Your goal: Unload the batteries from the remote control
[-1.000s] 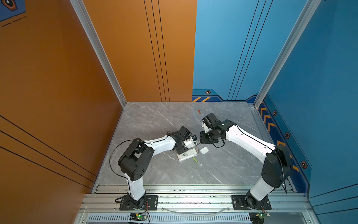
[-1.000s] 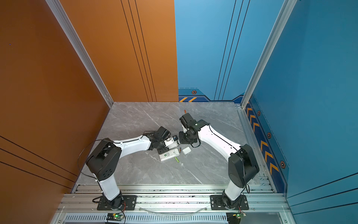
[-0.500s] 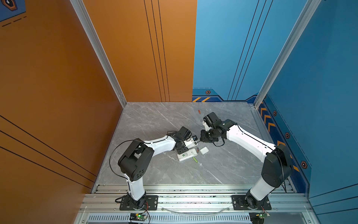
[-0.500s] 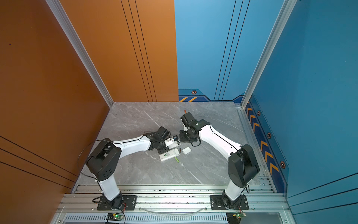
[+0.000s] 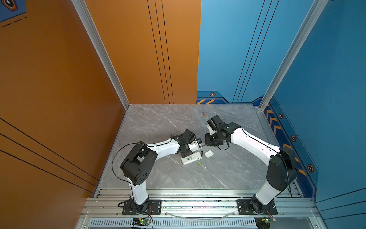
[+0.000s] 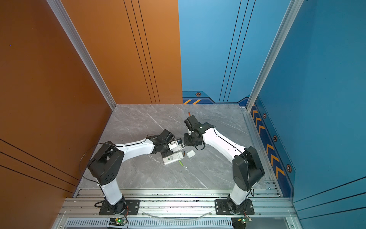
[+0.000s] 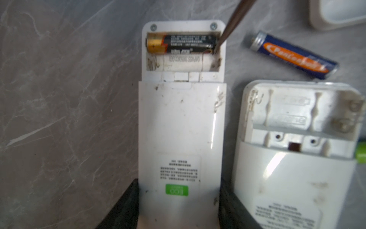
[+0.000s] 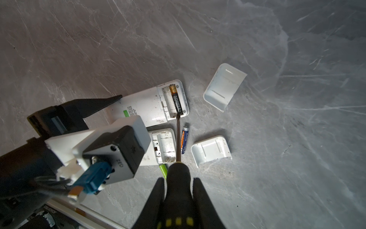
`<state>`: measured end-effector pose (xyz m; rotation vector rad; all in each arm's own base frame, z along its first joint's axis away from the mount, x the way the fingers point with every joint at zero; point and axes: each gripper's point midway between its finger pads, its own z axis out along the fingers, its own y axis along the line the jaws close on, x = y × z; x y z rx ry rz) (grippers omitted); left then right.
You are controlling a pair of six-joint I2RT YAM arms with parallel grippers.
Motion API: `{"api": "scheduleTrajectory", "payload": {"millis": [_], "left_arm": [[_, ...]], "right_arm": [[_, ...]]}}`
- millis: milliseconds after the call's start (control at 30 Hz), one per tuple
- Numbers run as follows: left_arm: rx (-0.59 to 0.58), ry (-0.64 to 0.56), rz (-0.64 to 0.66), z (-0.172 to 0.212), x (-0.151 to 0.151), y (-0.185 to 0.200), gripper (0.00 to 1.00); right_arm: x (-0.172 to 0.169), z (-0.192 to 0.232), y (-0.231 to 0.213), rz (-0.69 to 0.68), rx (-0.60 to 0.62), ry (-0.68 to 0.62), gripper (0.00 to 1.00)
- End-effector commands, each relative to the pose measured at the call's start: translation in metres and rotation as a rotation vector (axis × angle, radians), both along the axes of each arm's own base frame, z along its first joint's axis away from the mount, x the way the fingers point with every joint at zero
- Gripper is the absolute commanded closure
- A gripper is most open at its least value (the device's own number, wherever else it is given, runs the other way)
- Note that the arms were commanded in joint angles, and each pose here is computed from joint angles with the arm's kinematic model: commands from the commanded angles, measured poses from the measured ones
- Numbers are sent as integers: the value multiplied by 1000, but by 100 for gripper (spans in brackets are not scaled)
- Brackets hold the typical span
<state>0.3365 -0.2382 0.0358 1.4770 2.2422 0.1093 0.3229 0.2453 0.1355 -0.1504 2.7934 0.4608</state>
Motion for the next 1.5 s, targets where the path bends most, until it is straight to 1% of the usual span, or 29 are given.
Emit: {"api": "scheduleTrajectory", "payload": {"millis": [0, 133, 267, 367, 533, 633, 733, 833, 1067, 1167, 1267, 1400, 1467], "left_arm": [[-9, -29, -18, 10, 0, -6, 61], [-10, -27, -20, 10, 0, -7, 61], [-11, -31, -25, 11, 1, -9, 62], [-2, -30, -27, 11, 1, -8, 62], [4, -30, -28, 11, 1, -7, 62], [16, -22, -24, 10, 2, -6, 62], [25, -20, -19, 11, 3, -6, 62], [31, -12, -11, 11, 3, -6, 63], [22, 11, -3, 10, 1, -7, 64], [21, 23, 2, 10, 0, -7, 66], [19, 33, 7, 10, -2, -6, 67], [0, 52, 27, 9, -2, -5, 68], [-2, 57, 29, 8, -2, -6, 69]], "right_arm": [[1, -12, -4, 9, -53, 14, 100], [2, -11, 2, 17, -34, 7, 100], [1, -14, 0, 19, -58, 10, 100], [-2, -15, -6, 45, -125, 11, 100], [-3, -12, -12, 59, -201, -17, 100], [-5, -12, -15, 78, -282, -40, 100], [-12, -9, -7, 116, -366, -88, 100], [-16, -5, -5, 116, -462, -159, 100], [-28, -8, 1, 57, -552, -317, 100], [-31, -9, -5, 15, -591, -375, 100], [-36, -6, -10, -51, -597, -456, 100], [-43, -5, -23, -127, -603, -531, 100], [-42, -3, -28, -167, -584, -563, 100]]}}
